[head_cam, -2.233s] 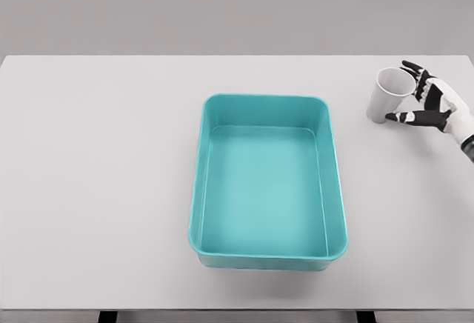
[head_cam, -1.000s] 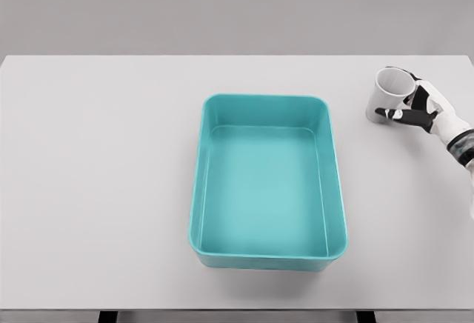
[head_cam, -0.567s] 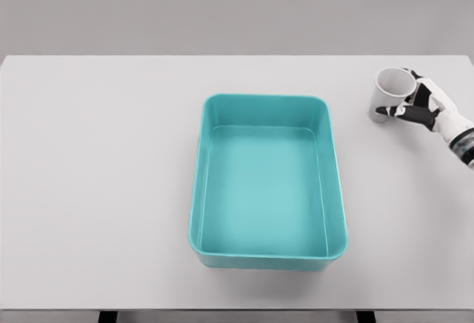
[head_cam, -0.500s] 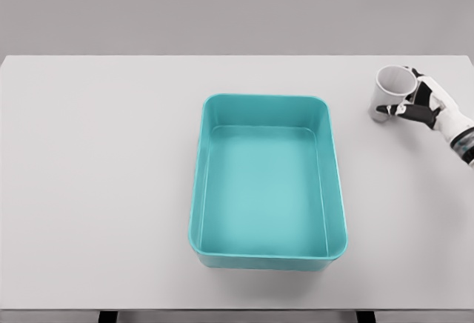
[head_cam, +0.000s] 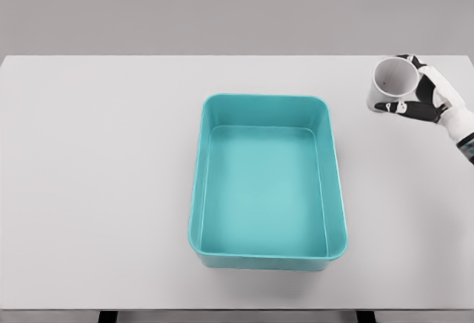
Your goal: Put the paper cup into the basket with your right arm
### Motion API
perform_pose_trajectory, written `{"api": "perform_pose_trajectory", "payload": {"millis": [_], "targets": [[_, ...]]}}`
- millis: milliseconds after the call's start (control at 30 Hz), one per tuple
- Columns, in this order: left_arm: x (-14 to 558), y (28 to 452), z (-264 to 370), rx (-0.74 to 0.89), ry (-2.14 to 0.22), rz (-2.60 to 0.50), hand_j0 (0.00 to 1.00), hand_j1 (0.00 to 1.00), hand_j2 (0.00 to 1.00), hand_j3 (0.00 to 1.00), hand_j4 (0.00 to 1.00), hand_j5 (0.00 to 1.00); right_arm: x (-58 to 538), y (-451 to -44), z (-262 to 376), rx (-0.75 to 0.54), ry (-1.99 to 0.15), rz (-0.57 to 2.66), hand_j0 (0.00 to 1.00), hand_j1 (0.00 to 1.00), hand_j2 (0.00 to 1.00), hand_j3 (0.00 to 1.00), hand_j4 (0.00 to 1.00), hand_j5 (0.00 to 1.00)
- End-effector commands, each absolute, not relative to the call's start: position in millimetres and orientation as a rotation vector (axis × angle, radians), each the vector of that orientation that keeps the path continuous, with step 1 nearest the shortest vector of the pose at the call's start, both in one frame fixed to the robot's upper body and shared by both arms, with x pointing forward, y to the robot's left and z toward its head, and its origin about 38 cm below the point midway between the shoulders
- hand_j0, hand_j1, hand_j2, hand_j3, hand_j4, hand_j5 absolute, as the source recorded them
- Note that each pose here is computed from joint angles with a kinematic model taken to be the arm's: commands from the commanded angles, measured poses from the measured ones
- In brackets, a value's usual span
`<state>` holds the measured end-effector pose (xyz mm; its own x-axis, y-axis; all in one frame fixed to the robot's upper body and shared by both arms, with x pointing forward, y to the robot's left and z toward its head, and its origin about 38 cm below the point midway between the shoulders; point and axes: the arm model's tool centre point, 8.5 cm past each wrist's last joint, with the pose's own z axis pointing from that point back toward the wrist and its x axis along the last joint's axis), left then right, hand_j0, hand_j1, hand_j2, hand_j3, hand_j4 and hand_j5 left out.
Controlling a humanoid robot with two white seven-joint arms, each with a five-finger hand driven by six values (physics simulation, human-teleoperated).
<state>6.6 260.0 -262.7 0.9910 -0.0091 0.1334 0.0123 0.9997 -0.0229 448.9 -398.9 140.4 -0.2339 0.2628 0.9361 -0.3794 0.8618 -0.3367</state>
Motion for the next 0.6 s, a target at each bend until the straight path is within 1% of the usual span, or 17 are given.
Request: {"api": "perform_pose_trajectory", "payload": {"millis": [0,167,467,567], "targets": [[6.6,260.0,-262.7,-0.024,-0.134,-0.011,1.00,1.00,1.00,1.00,1.00,1.00,448.9,-391.3,172.7,0.085,-1.795,0.639,0.46,0.46,0.46,0.46,0.46,0.46],[6.6,260.0,-262.7,-0.024,-0.134,-0.011,1.00,1.00,1.00,1.00,1.00,1.00,437.5,-377.7,195.6,0.085,-1.869,0.704,0.46,0.46,0.46,0.46,0.46,0.46],[6.4,260.0,-262.7,-0.024,-0.133,-0.010,1.00,1.00,1.00,1.00,1.00,1.00,405.3,-331.3,235.1,0.125,-2.024,0.880,0.47,0.47,0.47,0.47,0.47,0.47],[6.6,260.0,-262.7,-0.024,-0.134,-0.011,1.00,1.00,1.00,1.00,1.00,1.00,386.5,-309.9,251.8,0.104,-2.096,1.001,0.46,0.46,0.46,0.46,0.46,0.46]]}}
